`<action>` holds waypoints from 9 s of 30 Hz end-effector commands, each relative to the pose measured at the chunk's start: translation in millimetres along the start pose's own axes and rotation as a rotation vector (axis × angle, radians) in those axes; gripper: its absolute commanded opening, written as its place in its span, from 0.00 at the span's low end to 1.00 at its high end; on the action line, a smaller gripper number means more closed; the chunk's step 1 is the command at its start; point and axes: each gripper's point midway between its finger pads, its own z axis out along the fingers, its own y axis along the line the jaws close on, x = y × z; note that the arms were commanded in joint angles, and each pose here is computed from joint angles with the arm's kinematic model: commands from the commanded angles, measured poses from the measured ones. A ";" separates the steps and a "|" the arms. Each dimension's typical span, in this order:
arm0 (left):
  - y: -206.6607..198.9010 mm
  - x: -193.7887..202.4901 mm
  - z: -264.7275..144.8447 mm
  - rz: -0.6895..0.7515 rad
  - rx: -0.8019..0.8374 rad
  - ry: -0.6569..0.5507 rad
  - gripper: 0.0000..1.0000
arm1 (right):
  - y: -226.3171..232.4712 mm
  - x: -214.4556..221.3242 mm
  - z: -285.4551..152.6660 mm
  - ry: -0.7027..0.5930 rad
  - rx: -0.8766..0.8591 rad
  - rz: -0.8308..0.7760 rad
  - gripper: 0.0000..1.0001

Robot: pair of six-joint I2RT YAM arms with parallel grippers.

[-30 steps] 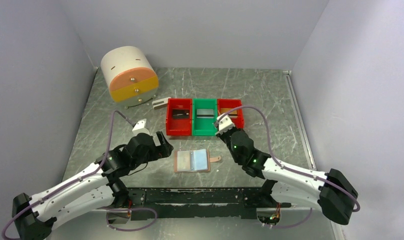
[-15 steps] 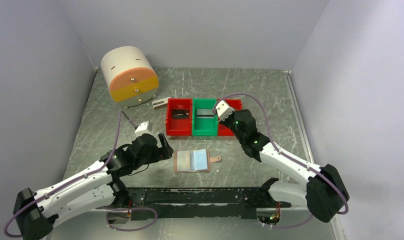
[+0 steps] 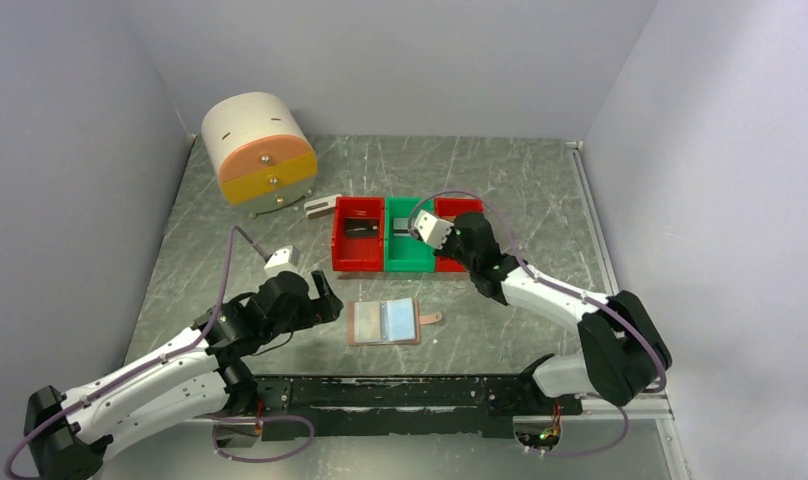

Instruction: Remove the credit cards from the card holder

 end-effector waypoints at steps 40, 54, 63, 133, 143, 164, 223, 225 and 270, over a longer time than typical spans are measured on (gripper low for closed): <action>20.5 11.3 -0.9 0.000 -0.074 0.028 1.00 | 10.9 45.5 67.5 0.130 -0.200 -0.197 0.31; 24.7 10.4 -2.1 -0.020 -0.101 0.023 0.98 | 2.2 50.5 73.9 0.176 -0.144 -0.133 0.39; 26.1 15.6 -0.9 -0.024 -0.094 0.037 0.99 | 3.0 46.1 74.8 0.181 -0.166 -0.092 0.47; 22.4 23.0 9.2 -0.004 -0.119 0.085 0.96 | 33.1 64.9 85.1 0.388 0.175 1.186 0.17; 22.9 22.2 8.0 -0.006 -0.117 0.080 0.96 | 23.7 61.3 83.5 0.377 0.192 1.173 0.18; 16.6 -0.1 -7.6 -0.014 -0.117 0.020 1.00 | -12.3 19.7 -29.6 0.125 0.197 1.368 1.00; 25.6 -14.7 -12.8 -0.132 -0.140 -0.082 0.99 | 252.7 -111.8 -45.5 0.319 -0.193 1.023 0.67; 25.0 -14.1 -12.1 -0.130 -0.139 -0.078 0.99 | 252.6 -111.6 -42.7 0.333 -0.173 1.015 0.67; -6.7 24.6 23.1 -0.029 -0.042 0.118 0.99 | 259.7 -83.8 -34.6 0.307 -0.353 1.313 0.00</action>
